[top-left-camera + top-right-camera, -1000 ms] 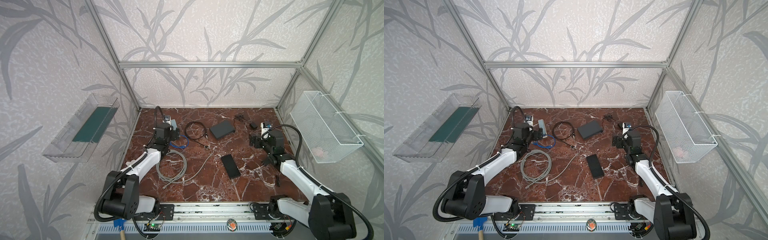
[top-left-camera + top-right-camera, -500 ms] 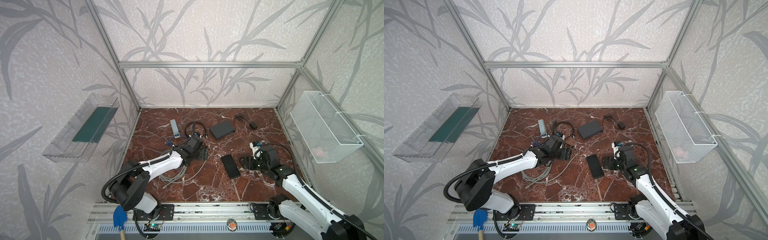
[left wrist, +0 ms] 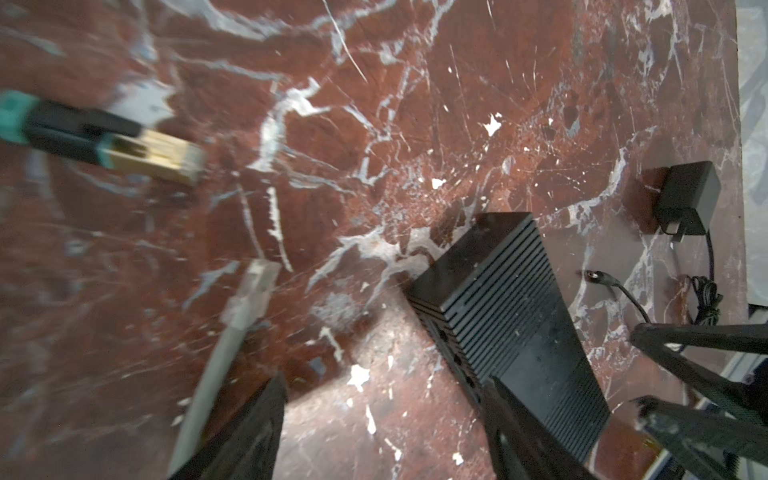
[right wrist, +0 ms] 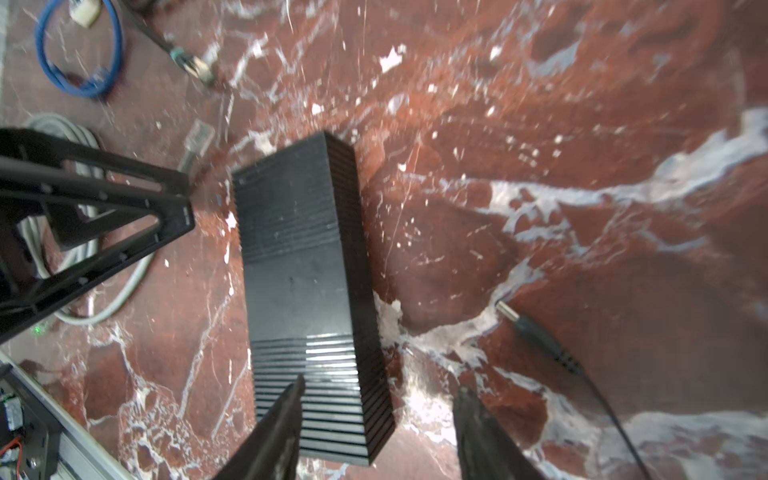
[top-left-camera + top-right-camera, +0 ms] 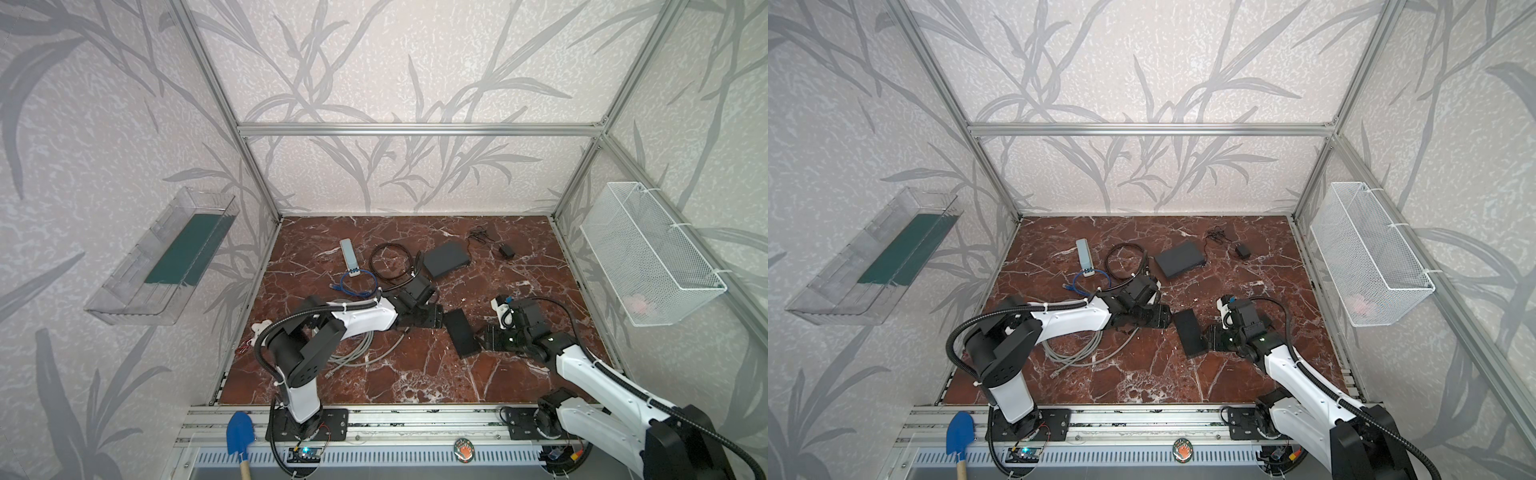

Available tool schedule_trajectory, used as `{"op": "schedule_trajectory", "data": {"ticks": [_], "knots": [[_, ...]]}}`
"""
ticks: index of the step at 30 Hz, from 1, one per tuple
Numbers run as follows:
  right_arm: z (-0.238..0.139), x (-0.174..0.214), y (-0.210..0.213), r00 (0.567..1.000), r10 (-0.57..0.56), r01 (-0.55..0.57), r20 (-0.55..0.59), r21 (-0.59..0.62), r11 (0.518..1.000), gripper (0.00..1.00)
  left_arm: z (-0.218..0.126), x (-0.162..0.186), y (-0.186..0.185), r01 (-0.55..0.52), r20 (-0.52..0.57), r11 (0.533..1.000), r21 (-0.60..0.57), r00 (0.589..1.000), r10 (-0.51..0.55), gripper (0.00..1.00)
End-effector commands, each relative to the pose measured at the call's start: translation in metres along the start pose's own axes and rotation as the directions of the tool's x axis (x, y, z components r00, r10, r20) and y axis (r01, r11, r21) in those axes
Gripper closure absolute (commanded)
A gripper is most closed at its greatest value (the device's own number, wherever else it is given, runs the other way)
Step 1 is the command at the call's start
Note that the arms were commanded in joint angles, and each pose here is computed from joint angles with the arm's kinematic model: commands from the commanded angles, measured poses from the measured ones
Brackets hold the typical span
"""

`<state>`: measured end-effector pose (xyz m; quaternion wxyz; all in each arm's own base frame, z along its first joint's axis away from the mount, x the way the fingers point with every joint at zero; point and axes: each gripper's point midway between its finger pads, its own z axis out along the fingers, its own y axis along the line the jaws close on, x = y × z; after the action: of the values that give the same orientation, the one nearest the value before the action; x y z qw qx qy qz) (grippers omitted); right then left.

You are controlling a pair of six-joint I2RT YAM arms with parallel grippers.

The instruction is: Insert the plug into the switch port

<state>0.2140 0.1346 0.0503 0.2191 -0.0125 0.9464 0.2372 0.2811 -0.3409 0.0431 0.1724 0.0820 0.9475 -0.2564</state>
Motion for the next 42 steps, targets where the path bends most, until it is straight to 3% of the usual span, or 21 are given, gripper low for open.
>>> {"op": "schedule_trajectory", "data": {"ticks": [1, 9, 14, 18, 21, 25, 29, 35, 42], "knots": [[0.005, 0.005, 0.007, 1.0, 0.004, -0.005, -0.025, -0.032, 0.999, 0.44, 0.009, 0.0, -0.02, 0.03, -0.027, 0.998, 0.062, 0.999, -0.029, 0.25], [0.025, 0.005, 0.017, 0.994, -0.023, 0.02, -0.109, -0.035, 0.999, 0.51, 0.029, 0.002, -0.03, 0.041, -0.069, 0.995, 0.092, 0.997, -0.034, 0.28], [0.036, -0.006, 0.022, 0.986, -0.023, 0.021, -0.165, -0.016, 1.0, 0.55, 0.028, -0.006, -0.026, 0.012, -0.063, 0.999, 0.039, 0.998, -0.009, 0.3], [0.026, -0.013, 0.024, 0.976, -0.017, 0.026, -0.216, 0.037, 0.999, 0.42, 0.012, -0.027, -0.022, -0.083, -0.021, 0.995, -0.051, 0.996, 0.082, 0.26], [0.01, -0.016, 0.023, 0.971, 0.012, 0.01, -0.237, 0.092, 0.996, 0.34, 0.008, -0.039, -0.027, -0.152, -0.018, 0.987, -0.048, 0.988, 0.151, 0.25], [-0.012, -0.006, 0.016, 0.953, 0.153, -0.104, -0.262, 0.193, 0.976, 0.33, 0.011, -0.045, -0.047, -0.25, -0.034, 0.967, 0.041, 0.967, 0.251, 0.25], [-0.021, 0.015, 0.025, 0.895, 0.34, -0.283, -0.288, 0.222, 0.933, 0.43, 0.021, -0.044, -0.064, -0.301, -0.063, 0.945, 0.126, 0.949, 0.31, 0.26], [-0.017, 0.029, 0.041, 0.836, 0.471, -0.432, -0.282, 0.192, 0.881, 0.5, 0.033, -0.045, -0.063, -0.298, -0.081, 0.947, 0.122, 0.948, 0.309, 0.27], [0.006, 0.04, 0.04, 0.785, 0.551, -0.52, -0.283, 0.183, 0.834, 0.55, 0.036, -0.038, -0.067, -0.298, -0.108, 0.94, 0.164, 0.942, 0.317, 0.28]]}}
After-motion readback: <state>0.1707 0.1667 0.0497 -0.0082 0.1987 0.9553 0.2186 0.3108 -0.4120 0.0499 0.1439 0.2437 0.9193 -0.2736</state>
